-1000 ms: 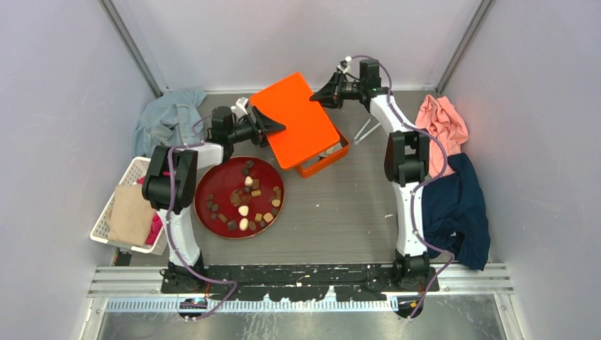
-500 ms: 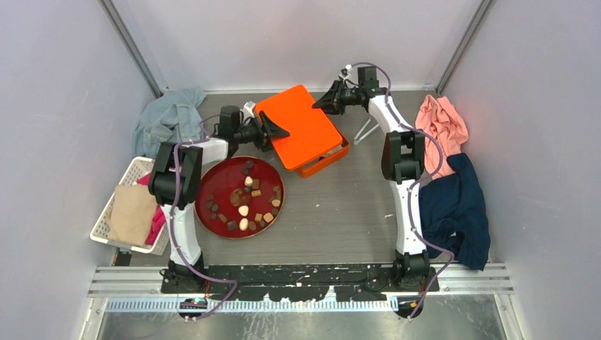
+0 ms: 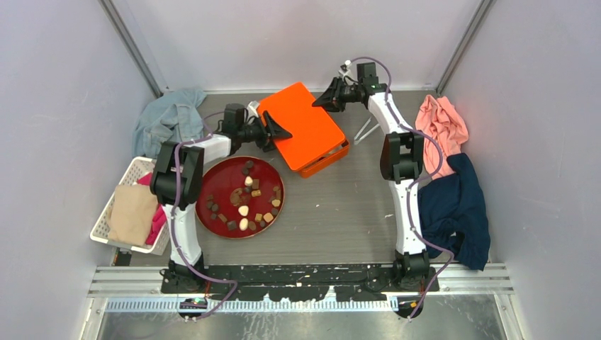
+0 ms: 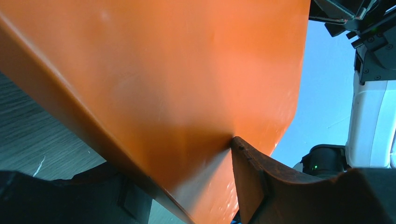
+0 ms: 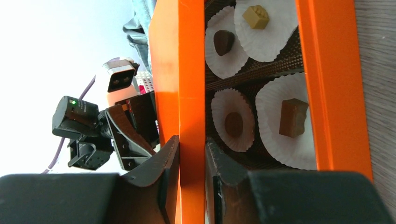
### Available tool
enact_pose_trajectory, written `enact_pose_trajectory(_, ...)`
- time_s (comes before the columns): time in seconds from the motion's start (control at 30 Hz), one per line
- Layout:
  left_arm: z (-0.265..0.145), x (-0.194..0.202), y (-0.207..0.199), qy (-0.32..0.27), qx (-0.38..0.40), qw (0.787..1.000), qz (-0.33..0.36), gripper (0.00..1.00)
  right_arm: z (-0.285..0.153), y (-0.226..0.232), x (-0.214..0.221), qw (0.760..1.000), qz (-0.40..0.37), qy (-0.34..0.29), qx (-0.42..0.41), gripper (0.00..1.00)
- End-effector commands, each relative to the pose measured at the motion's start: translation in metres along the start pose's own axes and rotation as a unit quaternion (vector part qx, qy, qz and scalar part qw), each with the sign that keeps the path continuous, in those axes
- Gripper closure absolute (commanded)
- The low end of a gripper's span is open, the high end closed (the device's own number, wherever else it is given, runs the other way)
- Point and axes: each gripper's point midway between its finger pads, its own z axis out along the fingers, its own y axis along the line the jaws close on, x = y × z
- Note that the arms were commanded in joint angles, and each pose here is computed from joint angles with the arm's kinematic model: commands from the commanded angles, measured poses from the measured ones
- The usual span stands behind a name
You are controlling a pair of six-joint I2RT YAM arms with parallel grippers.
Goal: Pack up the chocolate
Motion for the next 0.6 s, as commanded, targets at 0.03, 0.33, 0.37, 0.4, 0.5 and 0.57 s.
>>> enact_pose_trajectory(0.03, 0.004, -0.004, -0.028, 0.001, 0.033, 0.998, 0.05, 0.42, 0.001, -0.022, -0.013, 0.998, -0.043, -0.029, 0.047, 0.71)
enact_pose_trajectory(0.33, 0.013, -0.002, -0.026, 0.009, 0.023, 0.999, 0.046, 0.41, 0.004, -0.024, -0.019, 0.997, -0.044, -0.042, 0.048, 0.71)
enact_pose_trajectory(0.37, 0.014, -0.001, -0.025, 0.011, 0.021, 0.999, 0.046, 0.41, 0.004, -0.025, -0.02, 0.997, -0.044, -0.044, 0.051, 0.71)
enact_pose_trajectory(0.4, 0.014, 0.0, -0.024, 0.013, 0.019, 0.999, 0.047, 0.4, 0.004, -0.026, -0.02, 0.997, -0.045, -0.045, 0.052, 0.71)
enact_pose_trajectory(0.5, 0.015, 0.001, -0.024, 0.015, 0.016, 0.999, 0.049, 0.4, 0.003, -0.029, -0.023, 0.996, -0.051, -0.049, 0.057, 0.71)
enact_pose_trajectory(0.57, 0.014, 0.002, -0.024, 0.016, 0.013, 0.999, 0.05, 0.4, 0.002, -0.032, -0.023, 0.995, -0.057, -0.05, 0.061, 0.71)
